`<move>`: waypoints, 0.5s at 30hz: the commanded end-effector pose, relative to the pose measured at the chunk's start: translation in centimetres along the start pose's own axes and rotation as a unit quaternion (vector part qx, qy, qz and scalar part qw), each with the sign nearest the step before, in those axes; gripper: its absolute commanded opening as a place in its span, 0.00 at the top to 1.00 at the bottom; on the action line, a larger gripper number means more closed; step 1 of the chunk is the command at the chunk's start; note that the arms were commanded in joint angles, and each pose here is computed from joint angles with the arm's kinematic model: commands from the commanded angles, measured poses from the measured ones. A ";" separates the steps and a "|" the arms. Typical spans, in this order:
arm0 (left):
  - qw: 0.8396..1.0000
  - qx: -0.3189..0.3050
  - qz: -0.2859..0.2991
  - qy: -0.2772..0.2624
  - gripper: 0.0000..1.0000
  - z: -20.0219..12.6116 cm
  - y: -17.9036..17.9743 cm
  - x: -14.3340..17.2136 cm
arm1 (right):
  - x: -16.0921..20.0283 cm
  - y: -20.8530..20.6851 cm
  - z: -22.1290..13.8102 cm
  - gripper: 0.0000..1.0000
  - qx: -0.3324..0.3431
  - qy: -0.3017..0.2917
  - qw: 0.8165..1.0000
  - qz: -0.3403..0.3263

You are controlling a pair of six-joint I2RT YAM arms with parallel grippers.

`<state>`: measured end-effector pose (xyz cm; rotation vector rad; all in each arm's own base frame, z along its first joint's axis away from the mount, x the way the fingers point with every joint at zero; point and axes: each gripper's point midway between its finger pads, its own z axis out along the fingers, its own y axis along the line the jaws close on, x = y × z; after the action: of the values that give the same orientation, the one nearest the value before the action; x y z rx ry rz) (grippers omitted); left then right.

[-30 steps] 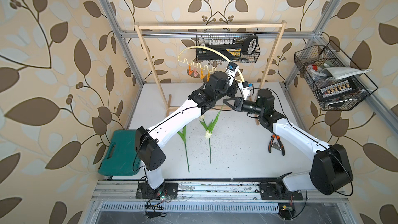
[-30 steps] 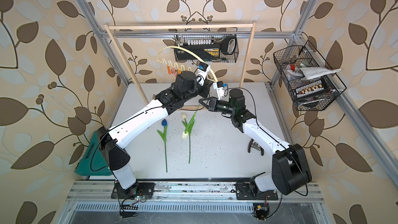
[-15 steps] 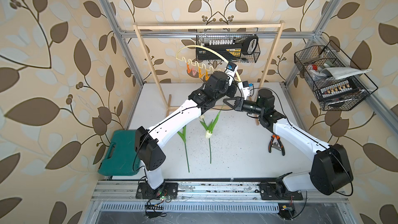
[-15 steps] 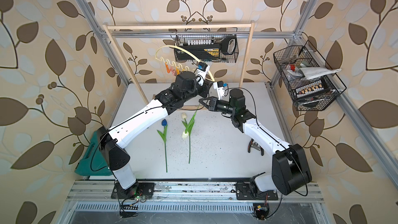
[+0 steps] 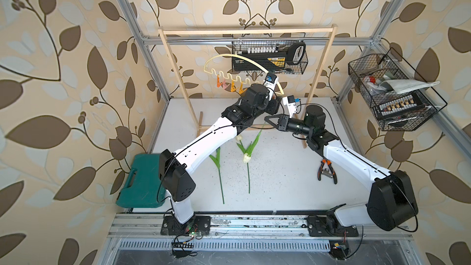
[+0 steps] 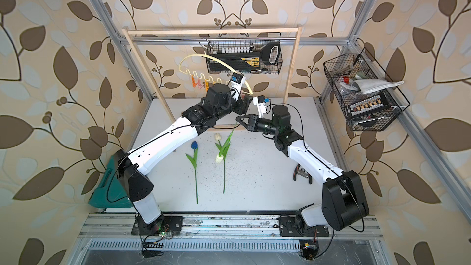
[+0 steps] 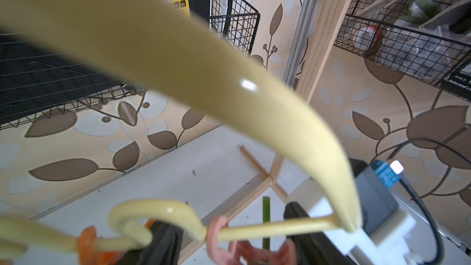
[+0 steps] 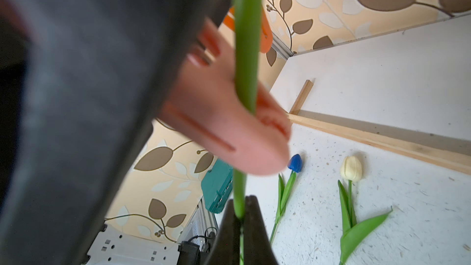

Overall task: Dry the flowers on a clothes hanger
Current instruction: Clamp the flower onto the hanger.

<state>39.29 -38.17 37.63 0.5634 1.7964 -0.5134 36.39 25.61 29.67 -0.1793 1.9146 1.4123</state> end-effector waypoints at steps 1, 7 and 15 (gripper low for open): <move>0.999 0.030 -0.004 -0.037 0.30 -3.0 -1.4 -3.2 | 0.4 -0.7 0.7 1.00 0.008 0.011 1.000 -0.004; 0.999 0.034 -0.004 -0.026 0.22 -3.8 -1.5 -3.6 | 0.5 -2.0 0.9 0.96 0.040 0.017 0.999 -0.006; 1.000 0.028 -0.007 0.000 0.15 -4.6 -1.2 -3.0 | 0.5 -2.3 0.5 0.58 0.064 0.024 0.998 -0.017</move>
<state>37.58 -37.85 37.31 0.6194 1.8625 -0.5253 37.28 25.36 26.67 -0.1631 2.0281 1.3076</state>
